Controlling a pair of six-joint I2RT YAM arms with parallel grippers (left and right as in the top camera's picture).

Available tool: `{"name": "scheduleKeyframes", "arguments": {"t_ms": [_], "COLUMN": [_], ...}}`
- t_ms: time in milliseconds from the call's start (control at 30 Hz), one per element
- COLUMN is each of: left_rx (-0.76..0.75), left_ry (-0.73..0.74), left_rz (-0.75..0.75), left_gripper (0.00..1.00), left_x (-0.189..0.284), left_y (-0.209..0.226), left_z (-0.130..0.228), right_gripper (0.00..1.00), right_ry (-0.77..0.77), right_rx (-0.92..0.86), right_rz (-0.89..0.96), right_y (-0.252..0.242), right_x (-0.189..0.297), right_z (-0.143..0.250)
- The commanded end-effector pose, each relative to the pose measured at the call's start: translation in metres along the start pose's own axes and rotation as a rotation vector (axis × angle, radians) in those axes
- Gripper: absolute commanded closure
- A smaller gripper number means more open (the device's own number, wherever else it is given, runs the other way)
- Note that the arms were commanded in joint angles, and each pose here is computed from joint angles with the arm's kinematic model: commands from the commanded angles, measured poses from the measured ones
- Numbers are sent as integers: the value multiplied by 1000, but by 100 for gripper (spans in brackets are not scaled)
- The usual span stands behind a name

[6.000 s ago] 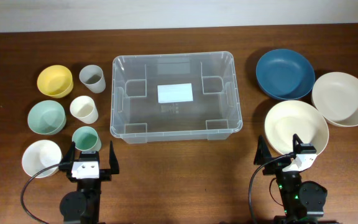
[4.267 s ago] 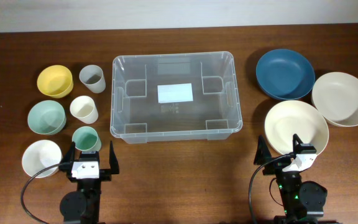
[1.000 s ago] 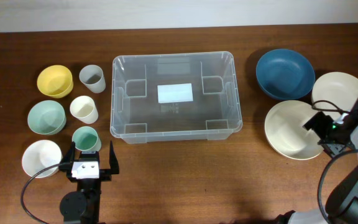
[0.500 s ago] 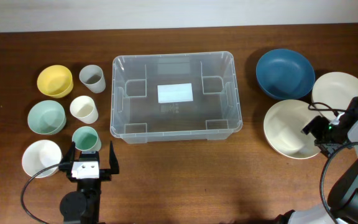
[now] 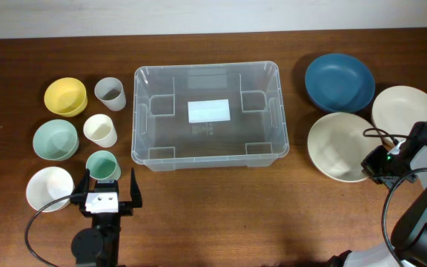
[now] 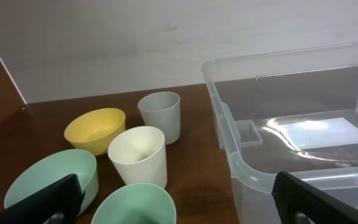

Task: Pack container
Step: 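Grasp the cream bowl rim with the right gripper and lift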

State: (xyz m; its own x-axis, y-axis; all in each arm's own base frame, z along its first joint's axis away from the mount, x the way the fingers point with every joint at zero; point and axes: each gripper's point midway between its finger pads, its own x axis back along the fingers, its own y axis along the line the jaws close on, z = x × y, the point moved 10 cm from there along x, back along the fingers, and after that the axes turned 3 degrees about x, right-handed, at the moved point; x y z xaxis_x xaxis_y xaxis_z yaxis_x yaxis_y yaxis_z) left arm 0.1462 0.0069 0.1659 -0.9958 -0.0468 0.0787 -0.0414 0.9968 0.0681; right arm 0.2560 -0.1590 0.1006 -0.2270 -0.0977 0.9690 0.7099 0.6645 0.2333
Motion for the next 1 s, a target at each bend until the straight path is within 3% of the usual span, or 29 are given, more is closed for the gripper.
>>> {"name": "scheduleKeyframes", "arguments": {"t_ms": [0, 200, 600, 967], "left_rx": [-16, -16, -16, -16], "left_ry": [1, 1, 1, 1], "left_rz": [-8, -8, -8, -8], "left_gripper": [0, 1, 1, 1], "left_x": [0, 0, 0, 0], "left_y": [1, 1, 1, 1], "left_z": [2, 2, 2, 2], "right_gripper": [96, 96, 96, 96], "right_ry": [37, 53, 57, -137], "right_rx": [-14, -16, -23, 55], "right_rz": [52, 41, -156, -678], "right_y": [-7, -7, -1, -12], "right_x": [-12, -12, 15, 94], "right_z": [10, 13, 17, 22]}}
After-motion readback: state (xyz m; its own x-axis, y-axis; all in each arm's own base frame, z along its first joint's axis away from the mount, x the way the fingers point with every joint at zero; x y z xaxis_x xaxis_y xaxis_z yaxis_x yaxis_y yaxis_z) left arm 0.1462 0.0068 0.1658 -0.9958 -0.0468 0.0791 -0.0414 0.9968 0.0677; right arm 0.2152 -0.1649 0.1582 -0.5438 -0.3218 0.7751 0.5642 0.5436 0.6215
